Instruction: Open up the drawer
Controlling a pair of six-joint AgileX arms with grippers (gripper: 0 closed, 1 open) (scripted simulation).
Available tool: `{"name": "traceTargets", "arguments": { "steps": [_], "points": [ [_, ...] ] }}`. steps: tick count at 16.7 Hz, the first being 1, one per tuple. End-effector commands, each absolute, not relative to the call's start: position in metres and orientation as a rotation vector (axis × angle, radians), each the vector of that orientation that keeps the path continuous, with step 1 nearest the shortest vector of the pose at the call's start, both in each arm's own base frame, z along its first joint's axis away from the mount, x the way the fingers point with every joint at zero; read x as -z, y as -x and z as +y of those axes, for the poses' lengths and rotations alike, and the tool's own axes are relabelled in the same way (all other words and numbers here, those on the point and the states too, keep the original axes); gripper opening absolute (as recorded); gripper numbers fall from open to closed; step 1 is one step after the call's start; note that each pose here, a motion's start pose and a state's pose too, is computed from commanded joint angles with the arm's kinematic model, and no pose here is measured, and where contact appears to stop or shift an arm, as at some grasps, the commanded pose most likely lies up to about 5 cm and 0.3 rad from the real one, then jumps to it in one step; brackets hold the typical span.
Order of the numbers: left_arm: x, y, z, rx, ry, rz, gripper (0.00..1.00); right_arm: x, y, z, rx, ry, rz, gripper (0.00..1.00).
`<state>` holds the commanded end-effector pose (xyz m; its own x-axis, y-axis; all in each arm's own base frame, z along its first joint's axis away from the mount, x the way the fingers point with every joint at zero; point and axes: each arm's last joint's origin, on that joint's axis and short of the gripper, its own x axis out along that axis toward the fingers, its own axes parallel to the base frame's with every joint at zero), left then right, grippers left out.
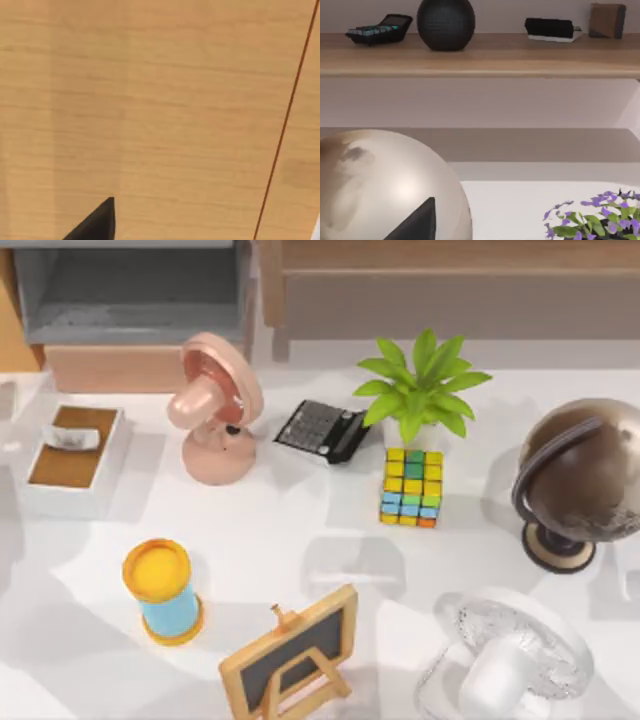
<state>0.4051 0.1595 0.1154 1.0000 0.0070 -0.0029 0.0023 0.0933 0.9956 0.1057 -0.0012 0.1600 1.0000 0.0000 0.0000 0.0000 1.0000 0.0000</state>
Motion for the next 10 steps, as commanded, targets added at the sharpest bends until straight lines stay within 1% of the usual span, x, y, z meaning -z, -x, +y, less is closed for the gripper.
{"name": "traceTargets", "arguments": {
  "steps": [3, 10],
  "points": [
    [-0.097, -0.407, 0.170, 0.014, -1.564, -0.013, 1.00, -0.160, -0.106, -0.001, 0.000, 0.000, 0.000, 1.00],
    [-0.096, -0.411, 0.169, 0.017, -1.570, -0.016, 1.00, -0.160, -0.106, -0.001, 0.000, 0.000, 0.000, 1.00]
  ]
}}
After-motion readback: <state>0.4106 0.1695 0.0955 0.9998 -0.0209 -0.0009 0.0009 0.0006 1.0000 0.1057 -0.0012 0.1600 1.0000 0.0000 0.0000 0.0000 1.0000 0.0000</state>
